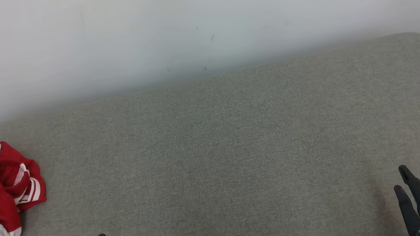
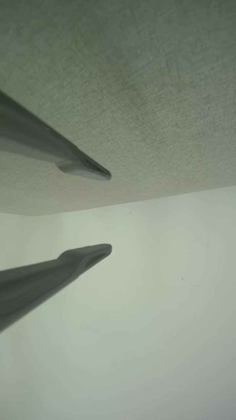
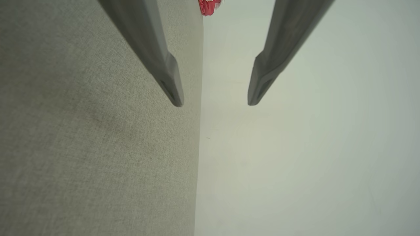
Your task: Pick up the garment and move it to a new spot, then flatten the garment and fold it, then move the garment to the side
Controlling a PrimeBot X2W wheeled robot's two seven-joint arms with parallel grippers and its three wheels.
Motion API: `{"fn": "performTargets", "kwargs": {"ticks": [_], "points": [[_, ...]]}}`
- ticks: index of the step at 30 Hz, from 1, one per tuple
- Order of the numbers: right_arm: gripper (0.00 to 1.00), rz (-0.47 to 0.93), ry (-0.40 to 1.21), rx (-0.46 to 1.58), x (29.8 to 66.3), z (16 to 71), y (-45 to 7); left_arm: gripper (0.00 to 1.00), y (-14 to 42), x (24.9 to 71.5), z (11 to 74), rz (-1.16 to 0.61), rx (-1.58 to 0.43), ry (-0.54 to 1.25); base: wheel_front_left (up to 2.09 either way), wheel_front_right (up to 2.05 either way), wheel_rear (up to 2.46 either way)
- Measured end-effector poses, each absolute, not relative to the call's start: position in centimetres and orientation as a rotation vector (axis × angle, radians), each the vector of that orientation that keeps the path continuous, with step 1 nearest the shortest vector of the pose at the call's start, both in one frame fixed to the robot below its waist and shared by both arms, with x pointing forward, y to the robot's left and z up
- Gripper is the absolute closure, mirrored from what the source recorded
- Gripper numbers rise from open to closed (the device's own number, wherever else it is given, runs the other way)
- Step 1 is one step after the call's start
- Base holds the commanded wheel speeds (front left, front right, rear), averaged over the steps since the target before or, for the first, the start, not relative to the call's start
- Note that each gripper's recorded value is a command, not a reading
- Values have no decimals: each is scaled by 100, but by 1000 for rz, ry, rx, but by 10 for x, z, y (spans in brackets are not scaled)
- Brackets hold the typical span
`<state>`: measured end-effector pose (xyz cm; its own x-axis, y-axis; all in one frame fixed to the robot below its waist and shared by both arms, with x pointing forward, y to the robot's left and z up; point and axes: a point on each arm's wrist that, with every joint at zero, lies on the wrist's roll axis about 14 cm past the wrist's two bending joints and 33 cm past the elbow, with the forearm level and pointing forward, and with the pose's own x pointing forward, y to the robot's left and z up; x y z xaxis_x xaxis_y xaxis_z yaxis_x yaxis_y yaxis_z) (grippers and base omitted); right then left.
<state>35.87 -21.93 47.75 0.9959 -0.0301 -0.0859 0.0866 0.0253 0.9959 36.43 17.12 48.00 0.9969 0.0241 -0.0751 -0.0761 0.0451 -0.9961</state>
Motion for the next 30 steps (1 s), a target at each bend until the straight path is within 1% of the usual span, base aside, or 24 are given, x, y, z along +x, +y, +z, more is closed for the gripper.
{"fn": "performTargets", "kwargs": {"ticks": [4,15,30], "points": [[0,-87,60,1489,360,476,-213,0,176,364,481,86,-1468,26,0,0,0],[0,-73,79,1317,363,476,-200,0,193,365,487,97,-1222,-19,0,0,0],[0,-37,74,968,365,483,-191,0,193,365,496,82,-893,-28,0,0,0]]}}
